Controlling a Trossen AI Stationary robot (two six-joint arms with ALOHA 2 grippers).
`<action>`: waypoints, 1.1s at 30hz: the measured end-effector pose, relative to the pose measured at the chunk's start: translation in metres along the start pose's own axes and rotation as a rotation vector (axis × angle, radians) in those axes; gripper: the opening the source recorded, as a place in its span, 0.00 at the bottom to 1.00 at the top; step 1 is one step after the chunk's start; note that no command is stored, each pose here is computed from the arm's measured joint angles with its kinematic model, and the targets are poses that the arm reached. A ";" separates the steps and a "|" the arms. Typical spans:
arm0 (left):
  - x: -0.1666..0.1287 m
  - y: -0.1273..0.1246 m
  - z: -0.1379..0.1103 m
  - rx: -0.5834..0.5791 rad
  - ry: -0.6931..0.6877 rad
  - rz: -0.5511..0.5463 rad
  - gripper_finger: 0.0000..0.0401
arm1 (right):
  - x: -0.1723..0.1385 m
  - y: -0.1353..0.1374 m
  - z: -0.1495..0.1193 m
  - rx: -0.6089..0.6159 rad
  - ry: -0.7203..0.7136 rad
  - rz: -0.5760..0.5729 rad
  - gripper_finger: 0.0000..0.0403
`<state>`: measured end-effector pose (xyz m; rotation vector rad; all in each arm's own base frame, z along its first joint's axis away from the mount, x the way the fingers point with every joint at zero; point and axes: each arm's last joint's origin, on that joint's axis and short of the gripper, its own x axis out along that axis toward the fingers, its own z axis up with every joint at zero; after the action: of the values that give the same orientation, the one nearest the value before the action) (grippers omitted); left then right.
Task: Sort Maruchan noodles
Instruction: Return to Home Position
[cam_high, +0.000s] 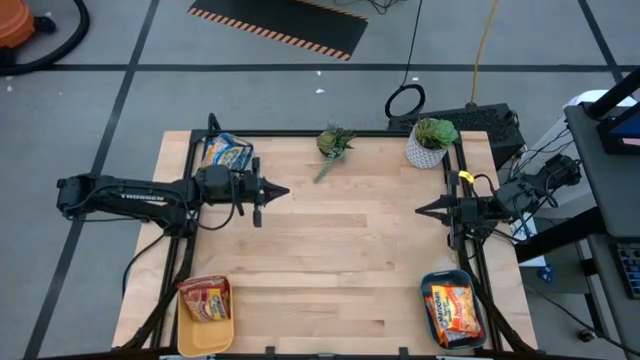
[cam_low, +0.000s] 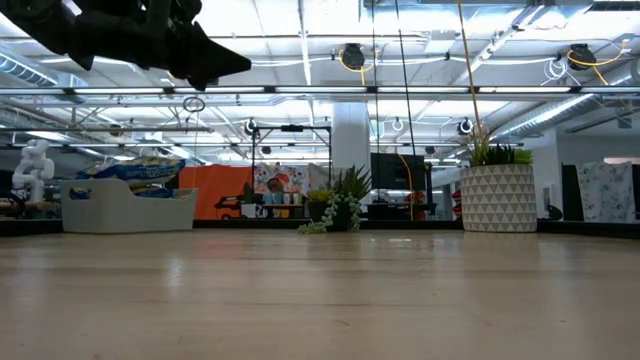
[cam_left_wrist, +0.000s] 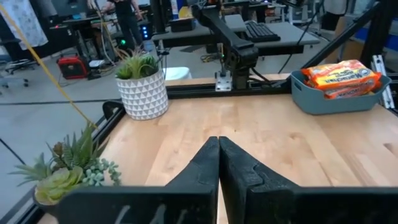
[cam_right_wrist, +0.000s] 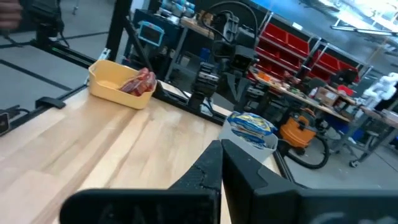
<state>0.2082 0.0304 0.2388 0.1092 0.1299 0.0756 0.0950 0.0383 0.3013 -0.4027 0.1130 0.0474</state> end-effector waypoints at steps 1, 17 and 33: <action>0.000 0.000 0.000 0.001 0.001 0.002 0.01 | 0.000 0.000 0.000 0.002 0.001 0.000 0.00; -0.013 0.009 -0.044 -0.080 -0.004 0.062 0.01 | 0.012 0.006 -0.028 0.016 0.087 -0.014 0.00; -0.035 0.002 -0.075 -0.086 -0.077 0.039 0.00 | 0.021 0.014 -0.048 0.058 0.099 0.023 0.00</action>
<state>0.1631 0.0375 0.1700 0.0291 0.0473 0.1155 0.1099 0.0327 0.2496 -0.3461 0.2167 0.0469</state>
